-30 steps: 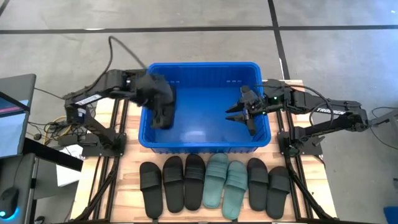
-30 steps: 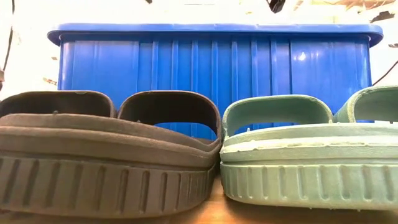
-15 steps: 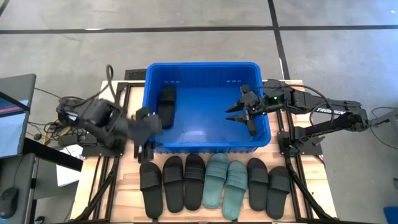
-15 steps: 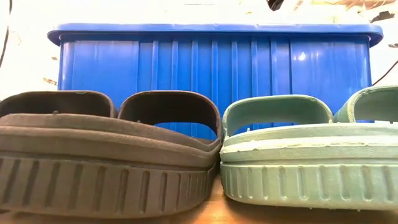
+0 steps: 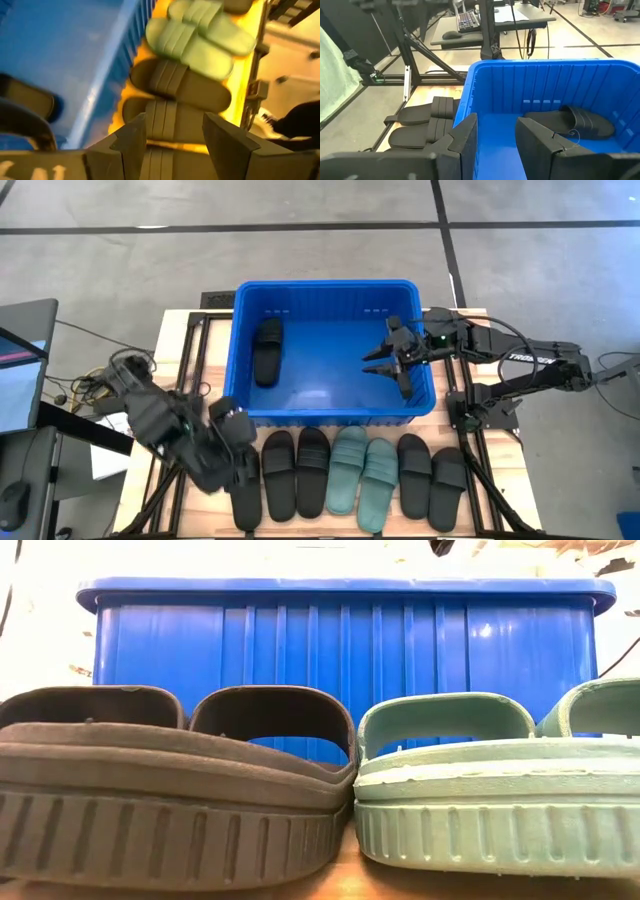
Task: Pick and place slides into bin
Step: Put the black slide into the blue bin
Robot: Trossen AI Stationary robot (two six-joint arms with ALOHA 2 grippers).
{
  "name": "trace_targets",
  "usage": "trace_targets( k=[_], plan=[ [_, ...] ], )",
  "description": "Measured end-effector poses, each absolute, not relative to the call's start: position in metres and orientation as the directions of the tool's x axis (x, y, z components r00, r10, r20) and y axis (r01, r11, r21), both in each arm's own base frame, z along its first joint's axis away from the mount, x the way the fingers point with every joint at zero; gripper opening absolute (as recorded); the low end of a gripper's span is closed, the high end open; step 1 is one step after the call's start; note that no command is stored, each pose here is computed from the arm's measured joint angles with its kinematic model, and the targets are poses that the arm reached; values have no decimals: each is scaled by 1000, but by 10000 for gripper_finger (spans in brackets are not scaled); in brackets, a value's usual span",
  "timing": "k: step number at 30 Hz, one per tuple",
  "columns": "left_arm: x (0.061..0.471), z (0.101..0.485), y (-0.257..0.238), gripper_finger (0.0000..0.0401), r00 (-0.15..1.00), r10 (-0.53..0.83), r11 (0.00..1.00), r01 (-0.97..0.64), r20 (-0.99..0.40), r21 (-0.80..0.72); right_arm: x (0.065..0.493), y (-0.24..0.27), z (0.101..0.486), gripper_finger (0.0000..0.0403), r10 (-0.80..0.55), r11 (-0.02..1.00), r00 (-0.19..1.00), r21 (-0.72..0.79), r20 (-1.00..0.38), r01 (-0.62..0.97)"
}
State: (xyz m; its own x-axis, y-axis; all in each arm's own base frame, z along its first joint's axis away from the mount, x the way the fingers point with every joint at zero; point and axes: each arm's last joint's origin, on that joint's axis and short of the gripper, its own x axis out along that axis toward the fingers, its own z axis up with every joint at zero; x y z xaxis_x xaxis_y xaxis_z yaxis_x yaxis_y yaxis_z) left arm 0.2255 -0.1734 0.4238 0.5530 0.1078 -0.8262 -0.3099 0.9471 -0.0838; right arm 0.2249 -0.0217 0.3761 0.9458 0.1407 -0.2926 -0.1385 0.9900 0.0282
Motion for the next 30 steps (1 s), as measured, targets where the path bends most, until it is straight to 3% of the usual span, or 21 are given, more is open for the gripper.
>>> trace_targets(
  k=[15,30],
  plan=[
    [244,342,-258,181,342,184,949,-307,-922,75,225,-19,376,120,198,980,937,43,-289,-194],
    [236,271,-318,180,255,293,945,-225,-922,238,225,-19,376,120,199,980,936,37,-290,-196]
  ],
)
